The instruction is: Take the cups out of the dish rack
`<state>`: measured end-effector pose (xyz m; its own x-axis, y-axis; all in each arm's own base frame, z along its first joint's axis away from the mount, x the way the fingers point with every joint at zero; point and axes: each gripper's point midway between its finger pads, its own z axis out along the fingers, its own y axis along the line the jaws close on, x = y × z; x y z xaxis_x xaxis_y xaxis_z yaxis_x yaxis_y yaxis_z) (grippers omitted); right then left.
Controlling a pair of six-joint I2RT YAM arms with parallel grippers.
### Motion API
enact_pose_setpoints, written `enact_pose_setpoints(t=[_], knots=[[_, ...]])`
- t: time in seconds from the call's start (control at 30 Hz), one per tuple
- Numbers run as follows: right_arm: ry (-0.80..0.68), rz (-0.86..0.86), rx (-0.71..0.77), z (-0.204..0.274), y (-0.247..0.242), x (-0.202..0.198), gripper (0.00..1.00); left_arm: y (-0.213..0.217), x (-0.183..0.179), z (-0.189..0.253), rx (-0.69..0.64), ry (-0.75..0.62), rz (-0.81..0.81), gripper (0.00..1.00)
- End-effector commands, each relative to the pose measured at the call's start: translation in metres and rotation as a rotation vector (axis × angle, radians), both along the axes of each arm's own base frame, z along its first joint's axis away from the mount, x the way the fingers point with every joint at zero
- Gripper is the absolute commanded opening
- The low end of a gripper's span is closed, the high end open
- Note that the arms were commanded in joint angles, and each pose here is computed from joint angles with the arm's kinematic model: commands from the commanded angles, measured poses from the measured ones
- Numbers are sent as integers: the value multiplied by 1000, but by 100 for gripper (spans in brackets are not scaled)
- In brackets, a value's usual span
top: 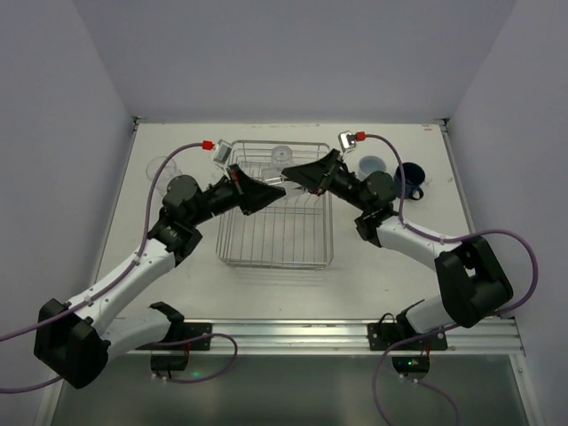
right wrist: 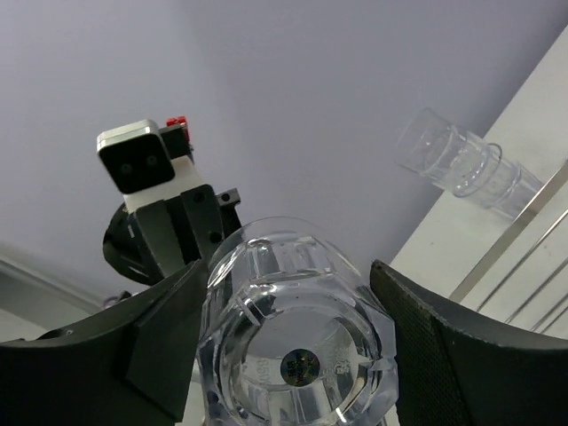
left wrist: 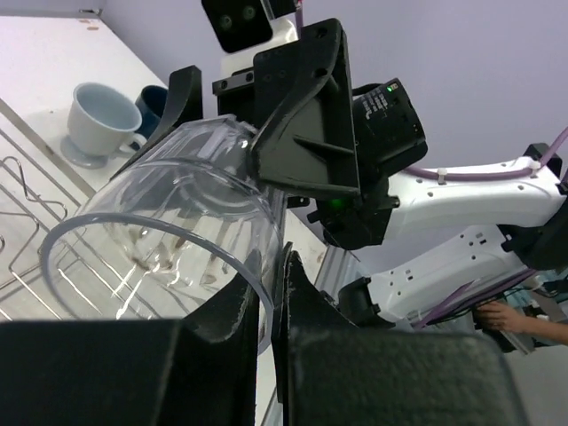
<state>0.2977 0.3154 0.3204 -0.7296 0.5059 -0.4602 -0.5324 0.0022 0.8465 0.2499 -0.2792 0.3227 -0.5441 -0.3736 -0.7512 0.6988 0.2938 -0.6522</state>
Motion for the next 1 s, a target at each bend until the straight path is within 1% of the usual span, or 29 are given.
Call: enact_pose_setpoints(t=[0.0,0.03,0.07,0.1,0.13,0.17,0.2,0.27,0.3,0.37,0.4,0.47,0.5,0.53,0.57,0.63,0.7,0.73,0.8,0.87,0.97], knots=[[-39,113,20,1,10,-30,76,19,24,27,70,-150,193,0],[-40,106,19,1,8,-32,91,25,27,21,123,-118,223,0],[-35,95,5,-3,7,-32,99,32,27,23,150,-120,257,0],[-32,88,-9,-5,6,-33,99,44,35,14,237,-103,325,0],[-37,75,-18,-2,3,-35,99,53,36,5,297,-74,357,0],[-21,59,-67,-13,3,-33,99,62,36,4,338,-69,392,0],[-18,44,-90,-17,1,-32,99,78,38,-7,434,-39,453,0],[-12,-6,-144,-27,-5,-32,99,95,36,-14,519,-26,505,0],[-9,-18,-159,-30,-7,-32,99,111,35,-25,589,16,562,0],[-5,-41,-199,-38,-13,-34,99,128,34,-36,672,61,615,0],[-1,-49,-216,-40,-15,-35,99,142,31,-46,746,104,655,0],[2,-74,-275,-52,-20,-36,99,152,30,-63,839,162,663,0],[-15,-90,-285,-48,-24,-38,99,164,25,-72,908,205,684,0],[-23,-103,-301,-48,-27,-39,99,172,25,-77,943,226,706,0],[-27,-111,-344,-55,-30,-40,99,178,25,-80,966,237,728,0],[-55,-147,-364,-48,-37,-41,99,203,29,-86,995,275,807,0],[-78,-163,-400,-48,-42,-43,99,213,30,-94,995,313,788,0],[-96,-165,-416,-47,-43,-44,99,229,32,-100,996,352,816,0],[-94,-160,-437,-50,-45,-47,99,243,28,-120,1045,412,805,0],[-104,-167,-449,-52,-48,-47,99,241,23,-144,1072,476,741,0],[-112,-163,-454,-52,-49,-51,99,236,25,-164,1083,539,691,0]])
